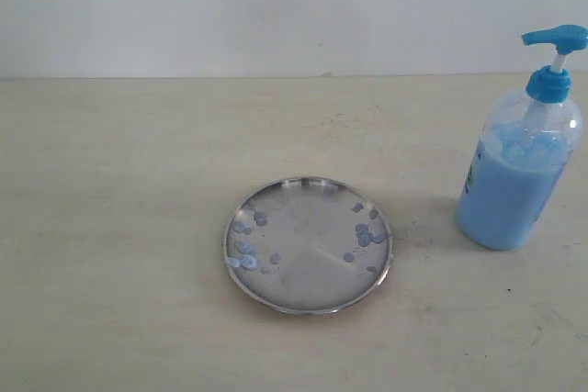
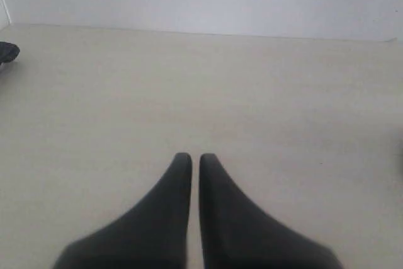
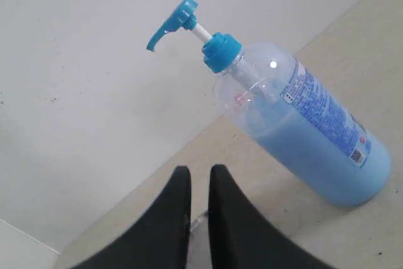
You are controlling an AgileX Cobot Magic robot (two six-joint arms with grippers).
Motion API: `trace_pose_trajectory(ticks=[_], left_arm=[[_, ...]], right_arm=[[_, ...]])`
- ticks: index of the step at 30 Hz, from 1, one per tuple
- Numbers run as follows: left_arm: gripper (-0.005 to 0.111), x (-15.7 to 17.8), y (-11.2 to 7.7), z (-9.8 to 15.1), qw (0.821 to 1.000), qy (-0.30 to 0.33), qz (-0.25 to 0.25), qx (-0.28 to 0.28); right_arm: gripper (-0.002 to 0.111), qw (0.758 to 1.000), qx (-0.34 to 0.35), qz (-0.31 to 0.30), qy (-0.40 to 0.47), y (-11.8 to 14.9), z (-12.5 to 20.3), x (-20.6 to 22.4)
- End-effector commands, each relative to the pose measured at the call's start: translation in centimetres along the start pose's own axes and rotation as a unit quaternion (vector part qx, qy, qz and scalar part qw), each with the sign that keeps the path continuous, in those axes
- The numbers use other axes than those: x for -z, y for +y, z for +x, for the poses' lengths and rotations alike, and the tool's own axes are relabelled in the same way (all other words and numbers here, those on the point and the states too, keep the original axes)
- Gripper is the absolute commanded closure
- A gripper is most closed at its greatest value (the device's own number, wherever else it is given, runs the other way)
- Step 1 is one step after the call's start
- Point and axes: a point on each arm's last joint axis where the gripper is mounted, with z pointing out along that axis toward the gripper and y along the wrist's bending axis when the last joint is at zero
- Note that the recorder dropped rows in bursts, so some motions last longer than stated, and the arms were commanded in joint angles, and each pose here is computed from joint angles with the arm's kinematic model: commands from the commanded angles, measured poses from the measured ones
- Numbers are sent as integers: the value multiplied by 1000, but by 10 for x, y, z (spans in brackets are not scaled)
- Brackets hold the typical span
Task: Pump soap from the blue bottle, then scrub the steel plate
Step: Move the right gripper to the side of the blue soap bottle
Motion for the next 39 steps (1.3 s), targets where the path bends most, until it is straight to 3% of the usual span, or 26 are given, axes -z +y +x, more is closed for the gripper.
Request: trace_pose_trajectory(ticks=[1, 3, 4, 7, 9, 13, 17, 21, 25, 30, 34, 39], left_arm=[[102, 0, 0, 0, 1000, 0, -1, -2], [102, 0, 0, 0, 1000, 0, -1, -2], [102, 0, 0, 0, 1000, 0, -1, -2], [102, 0, 0, 0, 1000, 0, -1, -2], [102, 0, 0, 0, 1000, 0, -1, -2], [102, 0, 0, 0, 1000, 0, -1, -2], [102, 0, 0, 0, 1000, 0, -1, -2], [102, 0, 0, 0, 1000, 0, -1, -2], [102, 0, 0, 0, 1000, 0, -1, -2], [102, 0, 0, 0, 1000, 0, -1, -2], [102, 0, 0, 0, 1000, 0, -1, -2], [102, 0, 0, 0, 1000, 0, -1, -2]], right_arm=[[109, 1000, -16, -6, -24, 1, -4, 1], [109, 996, 24, -19, -78, 4, -14, 2], [109, 990, 85, -26, -113, 9, -22, 3], [107, 925, 348, -26, -147, 46, -50, 11], [104, 897, 431, -2, -95, 54, -56, 0], [90, 905, 418, 58, 42, 34, -44, -46], [67, 926, 352, 110, 83, 15, -36, -81], [39, 908, 370, 144, 135, -7, -22, -110], [38, 868, 444, 97, 201, -11, 2, -124], [38, 807, 532, -10, 256, 3, 31, -126], [38, 809, 533, -23, 246, 8, 32, -126], [38, 829, 507, -20, 234, 10, 31, -127]])
